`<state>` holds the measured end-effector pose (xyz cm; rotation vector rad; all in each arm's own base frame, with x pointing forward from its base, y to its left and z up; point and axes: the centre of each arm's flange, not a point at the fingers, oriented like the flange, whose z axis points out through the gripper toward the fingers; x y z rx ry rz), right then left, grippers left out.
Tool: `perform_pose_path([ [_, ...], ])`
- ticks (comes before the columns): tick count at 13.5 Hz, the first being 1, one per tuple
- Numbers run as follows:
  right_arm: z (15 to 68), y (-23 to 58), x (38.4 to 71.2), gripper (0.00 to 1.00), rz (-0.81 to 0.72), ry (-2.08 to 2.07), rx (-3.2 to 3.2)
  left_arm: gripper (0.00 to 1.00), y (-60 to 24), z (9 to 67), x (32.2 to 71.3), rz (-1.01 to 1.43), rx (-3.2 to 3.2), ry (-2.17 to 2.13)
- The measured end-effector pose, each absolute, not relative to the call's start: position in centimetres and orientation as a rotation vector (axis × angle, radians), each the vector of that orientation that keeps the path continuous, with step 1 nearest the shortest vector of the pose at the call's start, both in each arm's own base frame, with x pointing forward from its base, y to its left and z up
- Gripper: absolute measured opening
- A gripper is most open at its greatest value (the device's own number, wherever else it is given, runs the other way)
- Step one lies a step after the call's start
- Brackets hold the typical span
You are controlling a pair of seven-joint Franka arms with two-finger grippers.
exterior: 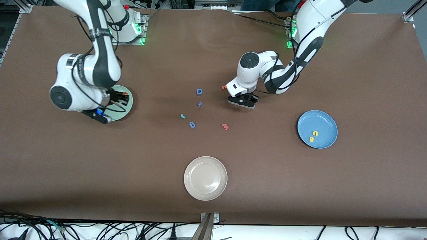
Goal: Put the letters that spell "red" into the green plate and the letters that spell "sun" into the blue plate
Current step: 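Carry the green c to the blue plate while the right gripper carries the e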
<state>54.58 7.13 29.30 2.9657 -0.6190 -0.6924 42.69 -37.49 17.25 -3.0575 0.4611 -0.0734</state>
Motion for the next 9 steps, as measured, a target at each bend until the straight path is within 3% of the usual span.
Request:
perform_pose_path([
  [3, 25.6, 2.3, 54.3, 0.28, -0.662, -0.515, 2.955, 0.29, -35.7, 17.3, 44.4, -0.066, -3.044, 0.436],
  [9, 21.1, 0.3, 53.7, 0.28, -0.551, -0.478, 2.928, 0.29, -28.3, 21.8, 54.5, 0.124, -3.017, 0.394],
])
